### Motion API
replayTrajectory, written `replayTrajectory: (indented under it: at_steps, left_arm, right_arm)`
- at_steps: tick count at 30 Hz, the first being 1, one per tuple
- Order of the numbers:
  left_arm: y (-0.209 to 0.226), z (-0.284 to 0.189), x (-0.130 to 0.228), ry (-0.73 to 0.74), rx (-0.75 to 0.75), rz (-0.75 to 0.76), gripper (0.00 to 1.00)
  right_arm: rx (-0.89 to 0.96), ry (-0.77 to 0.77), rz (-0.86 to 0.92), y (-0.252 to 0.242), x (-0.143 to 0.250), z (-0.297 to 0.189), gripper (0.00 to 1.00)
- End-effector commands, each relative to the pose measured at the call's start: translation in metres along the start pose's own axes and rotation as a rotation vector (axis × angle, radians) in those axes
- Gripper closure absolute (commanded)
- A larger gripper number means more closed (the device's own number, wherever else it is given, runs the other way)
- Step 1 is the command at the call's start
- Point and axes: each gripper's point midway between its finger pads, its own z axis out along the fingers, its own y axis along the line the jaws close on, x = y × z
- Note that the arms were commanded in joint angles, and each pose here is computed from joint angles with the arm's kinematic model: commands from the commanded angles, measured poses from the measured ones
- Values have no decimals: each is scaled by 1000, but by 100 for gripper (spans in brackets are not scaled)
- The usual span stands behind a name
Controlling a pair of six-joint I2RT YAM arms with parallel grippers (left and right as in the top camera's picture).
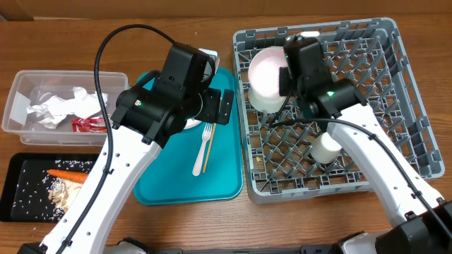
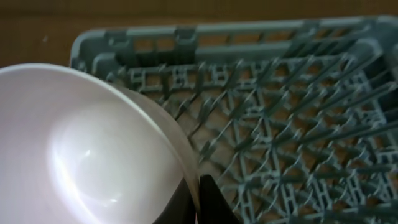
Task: Sort waste into correct bins and load items into the dishwasher
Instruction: 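Grasp the pink bowl rim with the right gripper, release left gripper, then carry the pink bowl with the right gripper to the rack's back edge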
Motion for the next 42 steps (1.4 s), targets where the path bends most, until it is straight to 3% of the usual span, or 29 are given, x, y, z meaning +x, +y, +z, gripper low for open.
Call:
replayTrajectory:
  at_steps: [1, 10, 16, 20, 35, 42]
  left_arm:
    - [3, -2, -4, -12, -17, 14, 0]
    - [3, -2, -4, -12, -17, 14, 0]
    - [3, -2, -4, -12, -17, 14, 0]
    - [3, -2, -4, -12, -17, 14, 0]
    - [3, -2, -4, -12, -17, 14, 0]
    - [3, -2, -4, -12, -17, 14, 0]
  right_arm:
    - [207, -66, 52, -47, -17, 20, 96]
    - [715, -231, 74, -135, -47, 40, 96]
    - [780, -200, 24, -139, -37, 62, 96]
    - [945, -166, -111, -149, -35, 71, 96]
    - [963, -68, -243, -141, -13, 93, 96]
    - [884, -69, -303, -110, -9, 97, 96]
